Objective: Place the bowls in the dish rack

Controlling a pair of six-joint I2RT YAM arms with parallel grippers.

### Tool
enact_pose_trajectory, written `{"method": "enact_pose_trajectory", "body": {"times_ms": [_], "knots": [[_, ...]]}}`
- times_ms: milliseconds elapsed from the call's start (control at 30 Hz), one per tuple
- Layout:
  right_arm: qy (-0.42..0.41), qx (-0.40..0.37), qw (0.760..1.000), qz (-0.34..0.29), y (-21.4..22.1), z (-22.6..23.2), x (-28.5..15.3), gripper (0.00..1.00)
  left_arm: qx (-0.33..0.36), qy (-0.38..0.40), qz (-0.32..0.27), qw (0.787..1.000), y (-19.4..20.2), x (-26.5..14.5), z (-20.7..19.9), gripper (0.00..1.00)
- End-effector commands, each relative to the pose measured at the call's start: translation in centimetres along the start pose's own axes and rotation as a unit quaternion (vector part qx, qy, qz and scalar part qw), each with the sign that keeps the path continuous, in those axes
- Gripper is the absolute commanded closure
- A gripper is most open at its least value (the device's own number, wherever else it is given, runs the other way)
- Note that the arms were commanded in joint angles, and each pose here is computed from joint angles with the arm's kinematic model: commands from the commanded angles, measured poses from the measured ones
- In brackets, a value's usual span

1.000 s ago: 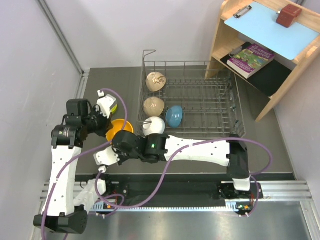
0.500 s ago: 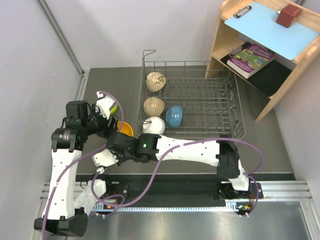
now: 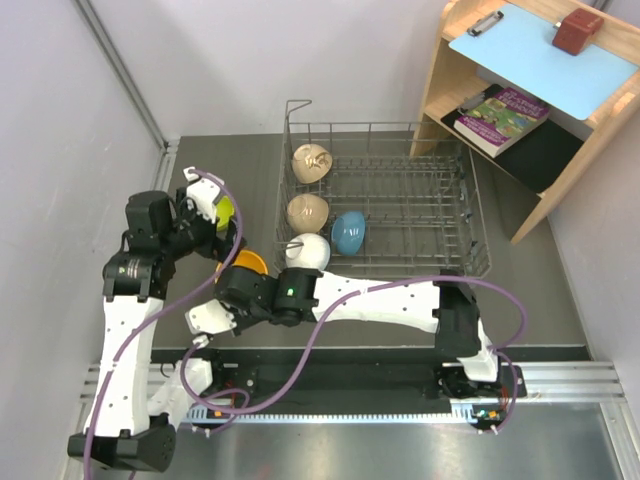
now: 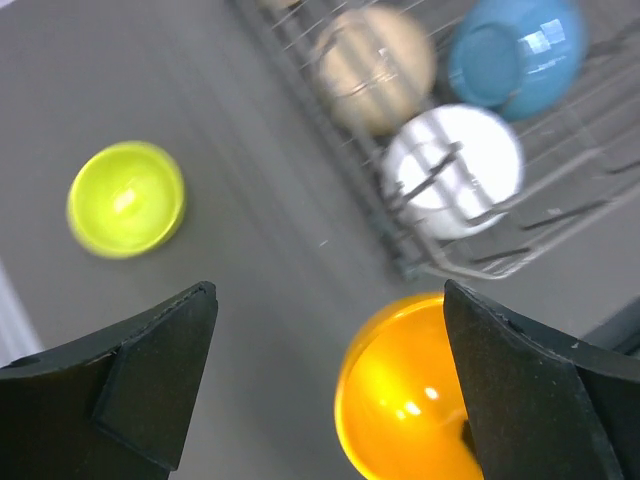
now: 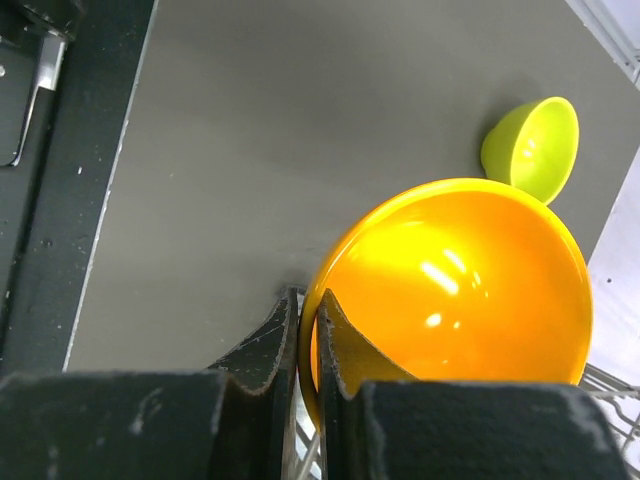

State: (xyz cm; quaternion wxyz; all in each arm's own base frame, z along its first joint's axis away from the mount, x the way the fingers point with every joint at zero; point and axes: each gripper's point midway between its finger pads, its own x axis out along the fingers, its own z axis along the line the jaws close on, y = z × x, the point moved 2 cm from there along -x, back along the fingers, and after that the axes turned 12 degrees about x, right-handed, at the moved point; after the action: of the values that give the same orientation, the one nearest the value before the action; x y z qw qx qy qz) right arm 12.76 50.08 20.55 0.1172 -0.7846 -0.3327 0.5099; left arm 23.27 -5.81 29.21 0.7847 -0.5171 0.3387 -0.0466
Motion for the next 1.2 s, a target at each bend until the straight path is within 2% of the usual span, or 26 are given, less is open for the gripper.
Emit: {"method": "enact_pose_trajectory", "body": {"times_ms": [0, 67, 167, 233, 300, 400, 467, 533, 633, 733, 900, 1067, 1133, 1167], "knots": [[0.021, 0.018, 0.999, -0.038, -1.1, -1.2, -2.4, 1.0, 0.032, 0.084, -0.101, 0.991, -5.1, -1.3, -2.1, 0.01], [0.024, 0.02, 0.999, -0.036, -0.7, -1.2, -2.3, 1.0, 0.037, 0.127, -0.099, 0.986, -4.8, -1.8, -3.6, 0.01], [0.031, 0.025, 0.998, -0.045, -0.9, -1.6, -2.8, 1.0, 0.047, 0.142, -0.088, 0.985, -4.3, -2.4, -4.2, 0.01], [0.029, 0.028, 0.998, -0.049, -1.0, -1.7, -3.1, 1.0, 0.037, 0.104, -0.081, 0.991, -4.0, -2.6, -3.4, 0.01], [0.024, 0.04, 0.997, -0.063, -1.5, -1.6, -3.7, 1.0, 0.019, 0.007, -0.099, 0.995, -4.7, -2.9, -0.9, 0.01], [0.005, 0.065, 0.994, -0.087, -2.2, -1.4, -4.6, 1.0, 0.003, -0.093, -0.114, 0.989, -5.6, -3.0, 2.3, 0.01], [-0.003, 0.083, 0.992, -0.099, -2.4, -1.4, -5.2, 1.0, -0.009, -0.161, -0.098, 0.982, -5.3, -3.0, 4.8, 0.01], [-0.006, 0.091, 0.99, -0.105, -2.4, -1.5, -5.5, 1.0, -0.013, -0.187, -0.074, 0.979, -4.9, -2.1, 6.4, 0.01], [0.005, 0.11, 0.987, -0.113, -2.0, -3.0, -6.2, 1.0, -0.018, -0.183, -0.023, 0.983, -3.7, -0.5, 7.2, 0.01], [0.004, 0.15, 0.979, -0.136, -1.6, -4.8, -7.7, 1.0, -0.024, -0.194, 0.003, 0.981, -2.2, 0.7, 7.9, 0.01], [-0.027, 0.228, 0.951, -0.207, -1.2, -8.0, -11.0, 1.0, -0.02, -0.232, 0.024, 0.972, -0.7, 1.4, 9.1, 0.01], [-0.071, 0.325, 0.902, -0.276, 0.8, -12.0, -14.9, 1.0, -0.003, -0.247, 0.028, 0.969, -0.7, 1.8, 10.0, 0.01], [-0.078, 0.376, 0.877, -0.288, 2.8, -13.8, -15.7, 1.0, -0.004, -0.261, 0.035, 0.965, -0.5, 1.9, 10.6, 0.01], [-0.09, 0.375, 0.865, -0.322, 2.5, -14.4, -17.4, 1.0, -0.005, -0.265, 0.043, 0.963, -0.1, 2.3, 10.9, 0.01]]}}
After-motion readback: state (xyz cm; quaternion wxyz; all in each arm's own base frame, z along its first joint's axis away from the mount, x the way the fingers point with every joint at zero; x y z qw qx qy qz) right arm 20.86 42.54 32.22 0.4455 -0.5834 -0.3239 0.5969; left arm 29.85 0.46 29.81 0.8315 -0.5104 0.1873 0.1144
